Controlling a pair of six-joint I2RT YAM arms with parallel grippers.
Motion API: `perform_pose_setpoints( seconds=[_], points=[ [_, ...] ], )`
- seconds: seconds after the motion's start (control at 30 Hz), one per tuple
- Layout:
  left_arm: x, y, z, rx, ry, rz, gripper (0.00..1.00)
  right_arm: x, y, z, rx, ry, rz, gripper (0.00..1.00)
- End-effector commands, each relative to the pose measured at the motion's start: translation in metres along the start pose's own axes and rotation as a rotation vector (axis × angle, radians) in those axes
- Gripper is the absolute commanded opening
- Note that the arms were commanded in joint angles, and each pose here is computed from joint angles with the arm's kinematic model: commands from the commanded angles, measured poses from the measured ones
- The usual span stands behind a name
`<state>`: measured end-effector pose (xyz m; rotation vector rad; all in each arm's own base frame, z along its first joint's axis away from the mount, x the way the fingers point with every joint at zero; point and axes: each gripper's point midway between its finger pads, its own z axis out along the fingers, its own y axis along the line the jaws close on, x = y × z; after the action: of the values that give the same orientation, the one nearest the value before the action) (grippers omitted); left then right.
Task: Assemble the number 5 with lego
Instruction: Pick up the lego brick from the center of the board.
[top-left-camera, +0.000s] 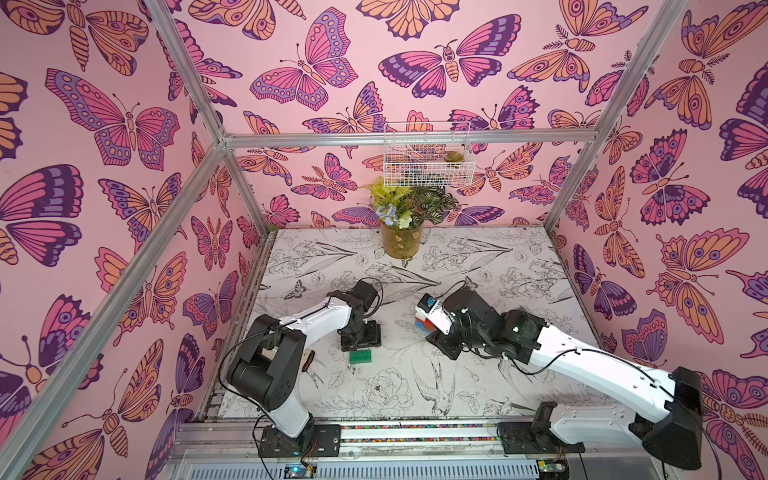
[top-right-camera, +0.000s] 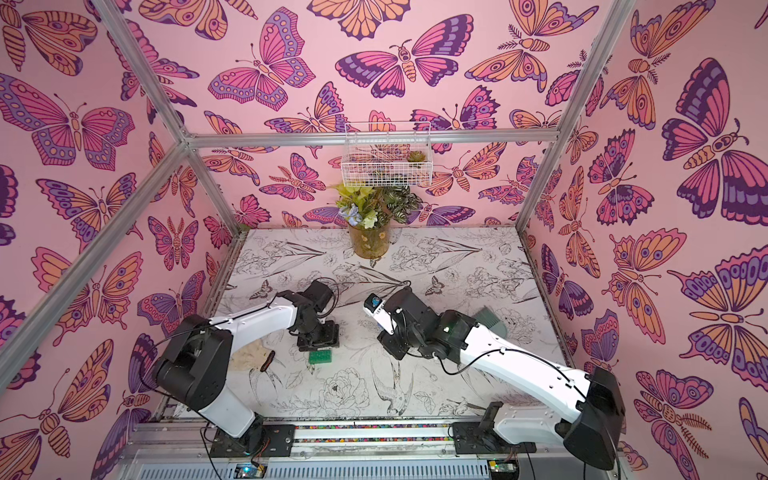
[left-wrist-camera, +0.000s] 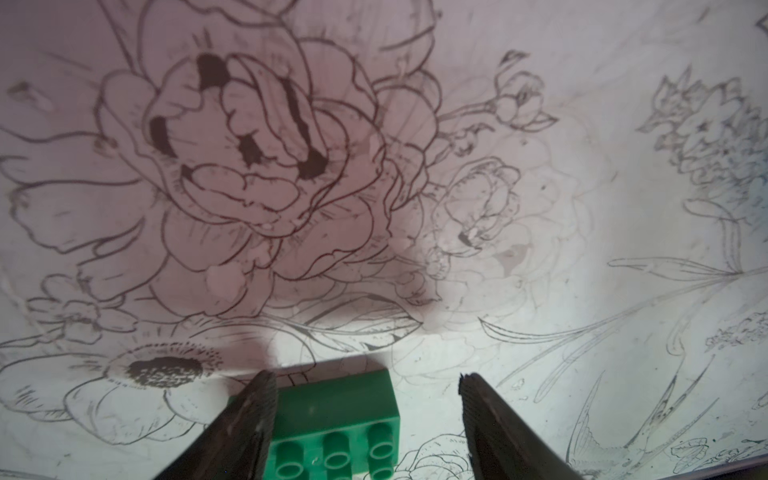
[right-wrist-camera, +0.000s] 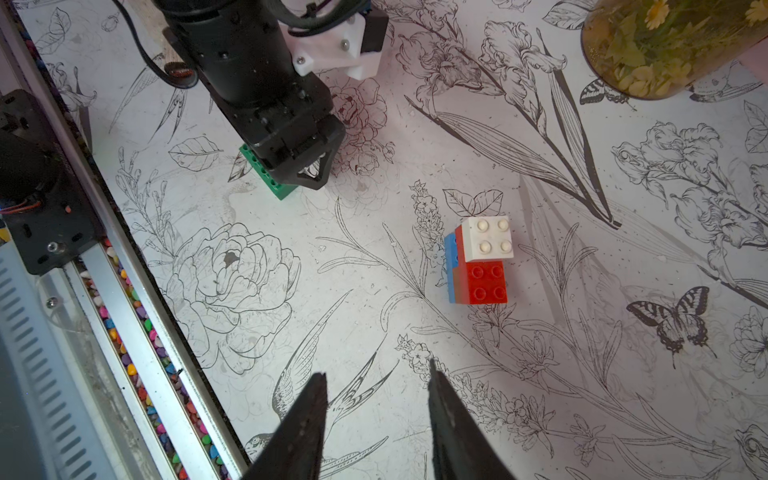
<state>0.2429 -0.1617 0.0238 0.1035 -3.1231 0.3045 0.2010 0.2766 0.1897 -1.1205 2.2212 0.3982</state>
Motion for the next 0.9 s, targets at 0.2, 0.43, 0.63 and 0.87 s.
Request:
perform_pose_setpoints(
  seconds=[0.2,0.43,0.63,0.87],
  points=[
    [0.006,0.001,-0.004,0.029,0.001,-0.020,0.73,-0.004,0.003,0.003,-0.006,0.002,0.014,0.43],
    [0.015,0.003,-0.007,0.041,0.003,-0.028,0.73,-0.003,0.002,0.005,-0.002,0.007,0.013,0.43],
    [0.023,0.007,-0.006,0.012,0.010,-0.018,0.73,-0.003,0.002,0.009,0.003,0.018,0.033,0.43],
    [0.034,0.010,-0.011,-0.063,0.010,0.020,0.72,-0.006,0.001,0.010,0.008,0.001,0.054,0.43]
  ],
)
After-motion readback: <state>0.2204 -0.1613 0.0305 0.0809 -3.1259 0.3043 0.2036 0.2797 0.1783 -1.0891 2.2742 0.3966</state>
